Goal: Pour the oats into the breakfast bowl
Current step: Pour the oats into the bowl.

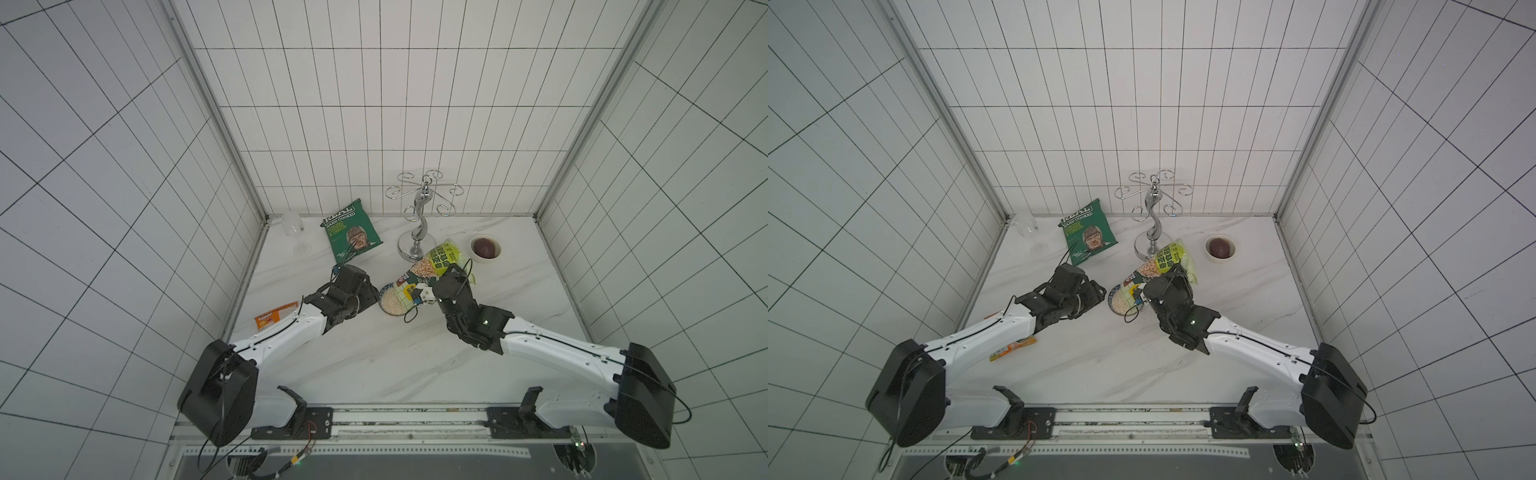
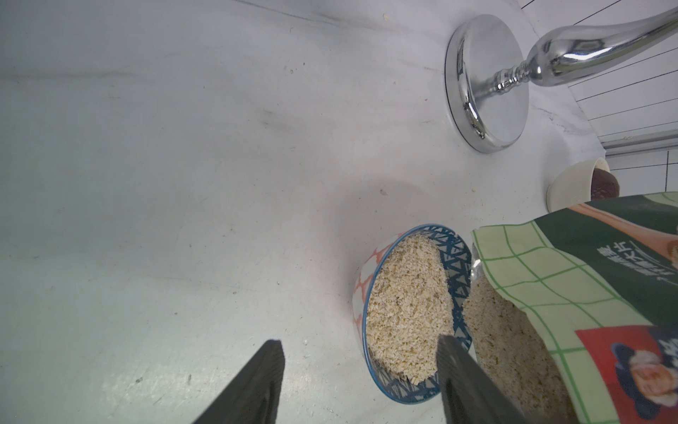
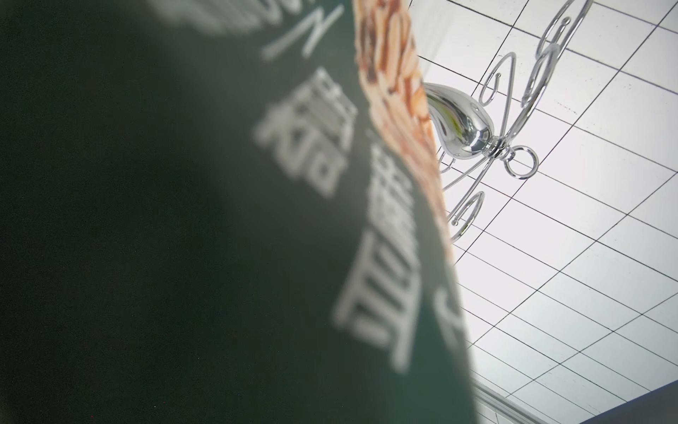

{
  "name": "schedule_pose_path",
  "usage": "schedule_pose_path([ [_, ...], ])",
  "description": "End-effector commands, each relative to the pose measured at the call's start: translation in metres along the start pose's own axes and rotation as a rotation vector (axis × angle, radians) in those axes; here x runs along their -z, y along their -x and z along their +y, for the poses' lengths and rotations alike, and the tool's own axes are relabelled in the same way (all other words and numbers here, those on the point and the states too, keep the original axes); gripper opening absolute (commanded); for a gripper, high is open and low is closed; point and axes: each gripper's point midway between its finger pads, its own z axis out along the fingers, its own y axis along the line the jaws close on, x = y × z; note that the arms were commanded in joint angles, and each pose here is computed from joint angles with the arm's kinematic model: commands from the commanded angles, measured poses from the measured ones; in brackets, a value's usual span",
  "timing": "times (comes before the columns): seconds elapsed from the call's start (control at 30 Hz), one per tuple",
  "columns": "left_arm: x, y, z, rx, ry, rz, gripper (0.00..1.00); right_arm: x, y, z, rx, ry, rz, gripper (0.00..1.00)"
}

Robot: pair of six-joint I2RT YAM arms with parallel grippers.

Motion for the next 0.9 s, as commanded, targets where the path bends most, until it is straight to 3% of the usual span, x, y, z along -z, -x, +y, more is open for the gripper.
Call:
schedule_pose_path([
  [0.0,0.005,0.007,-0.001,-0.001,-0.005,-0.031,0.68,0.007,-0.019,-0.040,-0.193,-0.105,0.076,0.00],
  [0.87,0.006,0.007,0.001,0.006,-0.007,-0.029,0.68,0.008,-0.019,-0.042,-0.245,-0.103,0.054,0.00],
])
